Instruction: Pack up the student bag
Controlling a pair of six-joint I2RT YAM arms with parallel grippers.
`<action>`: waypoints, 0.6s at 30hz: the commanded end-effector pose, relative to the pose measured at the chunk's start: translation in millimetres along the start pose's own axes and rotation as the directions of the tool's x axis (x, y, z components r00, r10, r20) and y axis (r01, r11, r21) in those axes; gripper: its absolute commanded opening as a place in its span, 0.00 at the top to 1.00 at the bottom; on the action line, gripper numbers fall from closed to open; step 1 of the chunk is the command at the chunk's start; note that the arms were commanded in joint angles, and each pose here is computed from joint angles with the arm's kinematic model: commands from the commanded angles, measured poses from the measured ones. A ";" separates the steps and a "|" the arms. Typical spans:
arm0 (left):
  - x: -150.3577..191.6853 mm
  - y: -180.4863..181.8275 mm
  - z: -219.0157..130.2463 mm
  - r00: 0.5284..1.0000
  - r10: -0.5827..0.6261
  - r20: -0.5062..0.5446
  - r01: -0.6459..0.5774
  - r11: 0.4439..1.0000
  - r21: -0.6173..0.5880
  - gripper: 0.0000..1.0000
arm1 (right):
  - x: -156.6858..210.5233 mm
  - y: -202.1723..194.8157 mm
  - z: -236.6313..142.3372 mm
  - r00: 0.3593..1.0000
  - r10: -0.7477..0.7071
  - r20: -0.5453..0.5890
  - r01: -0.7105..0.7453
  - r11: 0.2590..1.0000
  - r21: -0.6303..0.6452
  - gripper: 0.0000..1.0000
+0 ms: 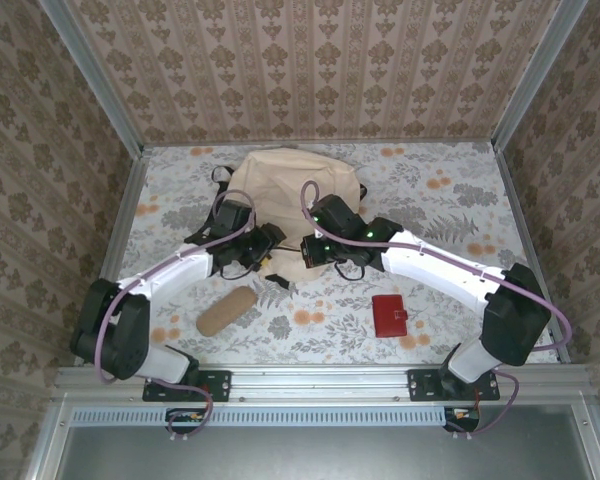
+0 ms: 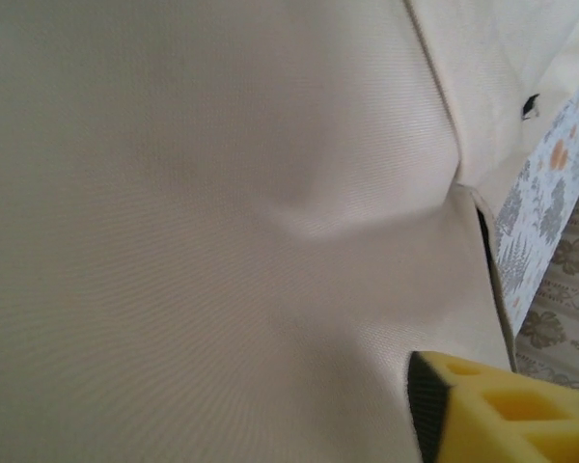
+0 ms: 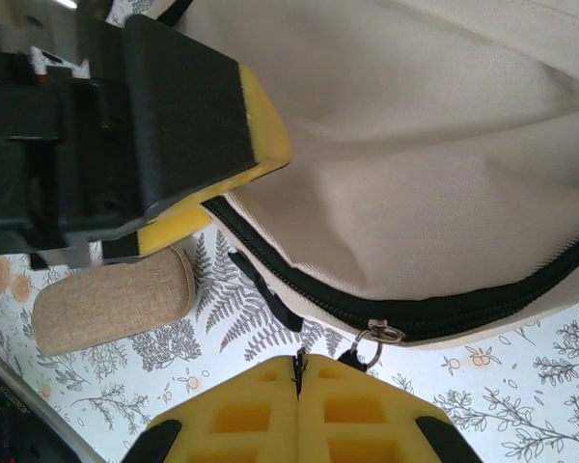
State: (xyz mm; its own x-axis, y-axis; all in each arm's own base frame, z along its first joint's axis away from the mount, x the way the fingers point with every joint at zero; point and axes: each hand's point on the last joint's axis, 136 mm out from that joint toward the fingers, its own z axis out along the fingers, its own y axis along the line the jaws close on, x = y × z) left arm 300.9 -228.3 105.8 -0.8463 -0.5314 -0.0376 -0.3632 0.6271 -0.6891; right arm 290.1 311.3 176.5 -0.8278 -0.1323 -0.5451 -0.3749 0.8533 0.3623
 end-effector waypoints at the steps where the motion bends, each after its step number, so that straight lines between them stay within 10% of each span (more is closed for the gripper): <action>1: -9.7 -10.8 -0.2 0.998 -0.016 0.057 0.015 1.000 0.016 0.52 | -1.9 -0.9 -14.5 0.999 -0.017 0.029 0.016 1.000 0.012 1.00; 9: -7.6 30.6 -2.0 0.993 0.044 0.105 -0.025 0.984 -0.175 0.86 | -19.9 -63.4 -47.2 0.991 -0.118 0.067 0.082 0.916 0.393 1.00; 18: -3.3 48.6 -5.4 0.993 0.055 0.104 -0.030 0.973 -0.230 0.99 | -43.1 -108.7 -56.4 0.990 -0.101 0.096 0.026 0.809 0.587 1.00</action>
State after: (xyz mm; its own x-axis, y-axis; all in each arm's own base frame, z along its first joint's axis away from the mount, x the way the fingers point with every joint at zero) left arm 295.2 -228.2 98.3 -0.8400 -0.5317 -0.1077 -0.3554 0.6893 -0.6313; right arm 321.8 249.6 189.5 -0.7642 -0.1628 -0.6241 -0.2334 0.9718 0.0324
